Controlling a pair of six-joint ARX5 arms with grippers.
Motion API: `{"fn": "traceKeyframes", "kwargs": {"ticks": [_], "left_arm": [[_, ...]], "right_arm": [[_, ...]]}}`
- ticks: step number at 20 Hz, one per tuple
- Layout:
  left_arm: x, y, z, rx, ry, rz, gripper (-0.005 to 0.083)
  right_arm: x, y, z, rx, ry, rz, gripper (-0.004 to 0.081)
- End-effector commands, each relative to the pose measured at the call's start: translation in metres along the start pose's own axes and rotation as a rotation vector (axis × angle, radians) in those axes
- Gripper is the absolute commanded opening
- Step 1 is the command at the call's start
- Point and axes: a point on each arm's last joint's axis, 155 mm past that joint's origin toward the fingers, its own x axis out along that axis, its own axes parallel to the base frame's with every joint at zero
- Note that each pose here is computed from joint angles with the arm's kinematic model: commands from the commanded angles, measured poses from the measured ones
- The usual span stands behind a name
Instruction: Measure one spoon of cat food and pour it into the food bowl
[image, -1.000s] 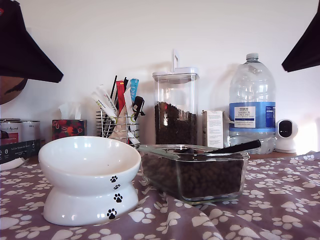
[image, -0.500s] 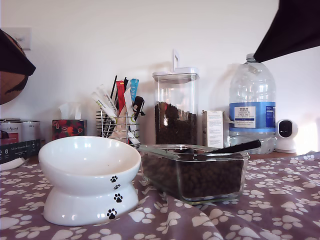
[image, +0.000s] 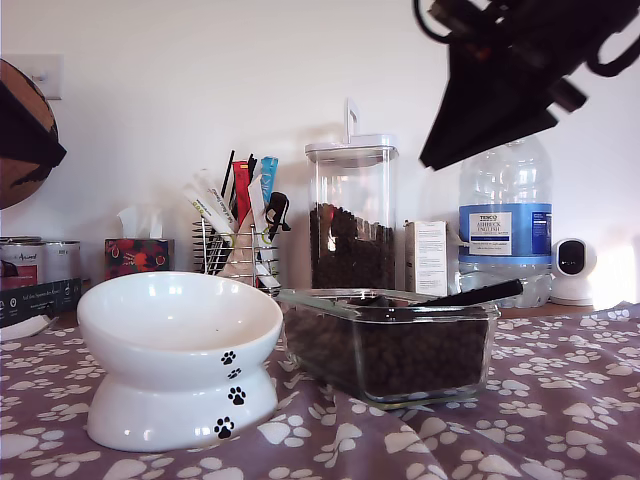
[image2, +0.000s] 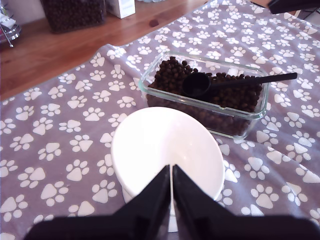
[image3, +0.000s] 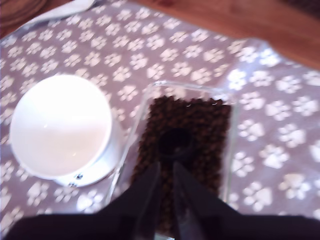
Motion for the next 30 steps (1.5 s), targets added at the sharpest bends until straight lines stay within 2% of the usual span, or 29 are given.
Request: {"fn": "traceKeyframes", "kwargs": {"ticks": [1, 6, 10, 13, 19, 30], "left_arm": [[0.000, 0.000, 0.004, 0.007, -0.008, -0.003, -0.0019], [0.000, -0.001, -0.001, -0.001, 0.012, -0.005, -0.0019], [-0.001, -0.001, -0.006, -0.008, 0.030, -0.007, -0.0019], [-0.001, -0.001, -0.007, -0.009, 0.033, -0.007, -0.0019], [-0.001, -0.001, -0.007, -0.009, 0.033, -0.007, -0.0019], [-0.001, -0.001, -0.007, -0.009, 0.033, -0.007, -0.0019]], "right_arm": [[0.009, 0.002, -0.006, 0.013, 0.108, 0.029, 0.0157], [0.019, -0.001, -0.008, 0.028, 0.312, 0.048, 0.0183], [0.025, -0.002, -0.035, 0.029, 0.470, 0.068, 0.0215], [0.028, -0.013, -0.054, 0.021, 0.552, 0.016, 0.0232], [0.024, -0.013, -0.066, 0.020, 0.607, 0.017, 0.0249], [0.034, -0.008, -0.079, -0.008, 0.662, 0.015, 0.0269]]}}
